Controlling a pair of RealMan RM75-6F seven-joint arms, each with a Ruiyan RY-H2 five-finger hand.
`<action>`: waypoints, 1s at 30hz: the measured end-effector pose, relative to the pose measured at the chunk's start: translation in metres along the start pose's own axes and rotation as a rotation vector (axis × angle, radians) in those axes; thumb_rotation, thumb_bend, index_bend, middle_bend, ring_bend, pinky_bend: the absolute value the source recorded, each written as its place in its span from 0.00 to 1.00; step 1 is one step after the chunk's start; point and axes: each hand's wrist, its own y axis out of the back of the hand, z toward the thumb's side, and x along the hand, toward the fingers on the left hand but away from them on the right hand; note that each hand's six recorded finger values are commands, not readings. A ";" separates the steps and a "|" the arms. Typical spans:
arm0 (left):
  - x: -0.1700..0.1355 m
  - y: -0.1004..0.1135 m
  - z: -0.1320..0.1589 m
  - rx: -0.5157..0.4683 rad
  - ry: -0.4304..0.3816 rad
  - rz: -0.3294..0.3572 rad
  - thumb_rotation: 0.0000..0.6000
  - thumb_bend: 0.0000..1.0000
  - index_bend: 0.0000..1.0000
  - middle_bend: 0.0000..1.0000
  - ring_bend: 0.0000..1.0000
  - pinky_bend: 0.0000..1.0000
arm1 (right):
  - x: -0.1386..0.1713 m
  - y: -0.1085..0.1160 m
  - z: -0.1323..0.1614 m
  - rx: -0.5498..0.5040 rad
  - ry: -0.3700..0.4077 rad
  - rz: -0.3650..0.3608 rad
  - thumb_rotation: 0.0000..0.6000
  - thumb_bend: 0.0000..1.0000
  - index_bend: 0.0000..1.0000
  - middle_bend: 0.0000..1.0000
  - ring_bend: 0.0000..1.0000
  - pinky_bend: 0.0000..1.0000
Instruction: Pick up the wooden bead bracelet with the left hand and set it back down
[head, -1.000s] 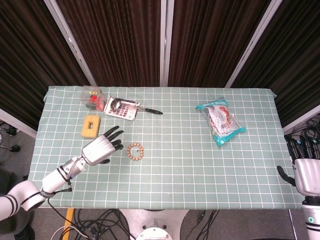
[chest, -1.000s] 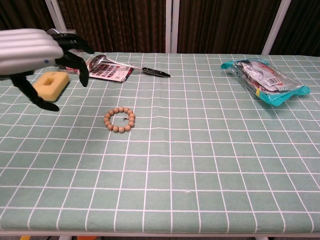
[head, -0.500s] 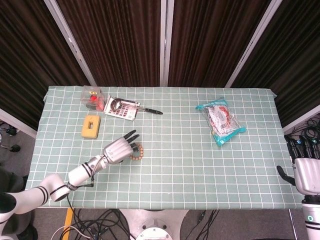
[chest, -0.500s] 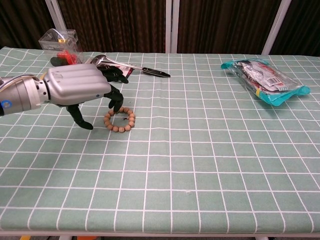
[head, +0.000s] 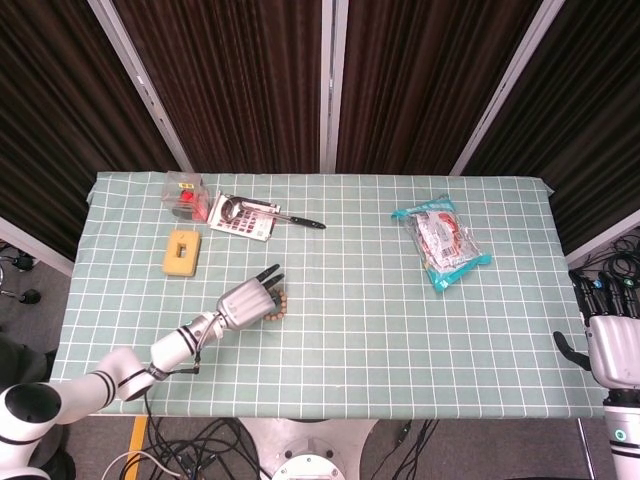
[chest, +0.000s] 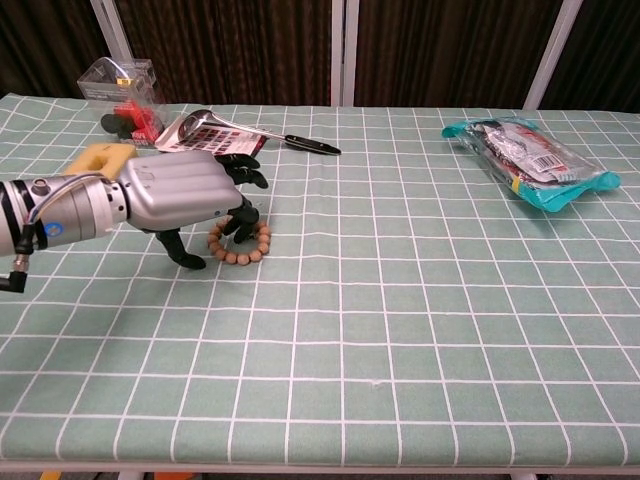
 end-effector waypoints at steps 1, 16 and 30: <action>0.000 -0.001 0.000 -0.001 0.000 -0.001 1.00 0.20 0.47 0.48 0.10 0.03 | 0.000 0.000 0.000 -0.001 -0.001 0.001 1.00 0.15 0.07 0.16 0.00 0.00; 0.002 -0.008 0.006 -0.046 -0.012 -0.027 1.00 0.33 0.50 0.51 0.14 0.04 | -0.001 -0.003 -0.003 -0.016 -0.005 0.011 1.00 0.15 0.07 0.16 0.00 0.00; -0.008 0.003 0.008 -0.353 0.028 0.037 1.00 0.44 0.54 0.59 0.23 0.06 | 0.001 0.000 -0.004 -0.030 -0.002 0.000 1.00 0.15 0.07 0.16 0.00 0.00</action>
